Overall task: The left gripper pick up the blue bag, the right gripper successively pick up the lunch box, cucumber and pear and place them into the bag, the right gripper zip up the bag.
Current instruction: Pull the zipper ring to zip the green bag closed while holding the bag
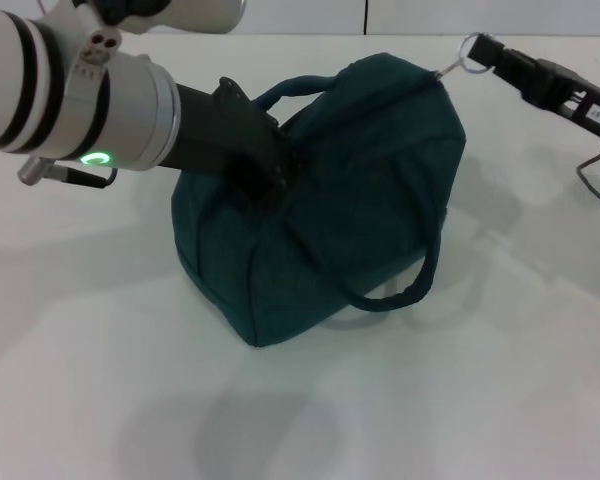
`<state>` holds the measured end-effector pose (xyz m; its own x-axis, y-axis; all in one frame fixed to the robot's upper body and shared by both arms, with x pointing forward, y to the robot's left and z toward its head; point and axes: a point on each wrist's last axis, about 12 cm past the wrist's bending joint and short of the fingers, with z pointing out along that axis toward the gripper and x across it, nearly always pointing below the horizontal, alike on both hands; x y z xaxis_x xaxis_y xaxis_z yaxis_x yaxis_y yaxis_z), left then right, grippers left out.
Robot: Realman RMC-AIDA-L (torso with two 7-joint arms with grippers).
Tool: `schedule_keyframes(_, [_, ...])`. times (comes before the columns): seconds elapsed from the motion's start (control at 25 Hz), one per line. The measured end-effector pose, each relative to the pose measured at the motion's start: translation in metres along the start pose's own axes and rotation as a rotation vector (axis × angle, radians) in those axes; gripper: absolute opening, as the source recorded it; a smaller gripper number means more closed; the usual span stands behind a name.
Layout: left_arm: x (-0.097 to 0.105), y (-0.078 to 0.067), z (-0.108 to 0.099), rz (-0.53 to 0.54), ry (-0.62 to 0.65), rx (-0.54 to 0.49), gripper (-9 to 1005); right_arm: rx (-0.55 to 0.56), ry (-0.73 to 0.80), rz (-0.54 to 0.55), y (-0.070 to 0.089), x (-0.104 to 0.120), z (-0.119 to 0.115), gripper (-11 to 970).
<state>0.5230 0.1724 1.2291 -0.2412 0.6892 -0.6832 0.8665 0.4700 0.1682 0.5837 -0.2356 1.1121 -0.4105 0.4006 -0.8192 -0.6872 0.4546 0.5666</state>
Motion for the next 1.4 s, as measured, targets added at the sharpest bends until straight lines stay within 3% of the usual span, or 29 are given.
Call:
schedule_keyframes(0.28, [-0.004,-0.001,-0.004,0.020,-0.024,-0.016,43,0.023,0.015,0.189,-0.006,-0.002,-0.007,61])
schedule_keyframes(0.6, [-0.008,-0.005,-0.011,0.056,-0.090,-0.015,50,0.074,0.019,0.368,-0.013,0.015,-0.016,62])
schedule_keyframes(1.0, [-0.005,-0.009,-0.016,0.082,-0.138,-0.010,58,0.121,0.001,0.473,-0.019,0.028,-0.030,64])
schedule_keyframes(1.4, [-0.008,-0.011,-0.027,0.094,-0.215,-0.019,67,0.148,0.004,0.501,-0.022,0.035,-0.034,65])
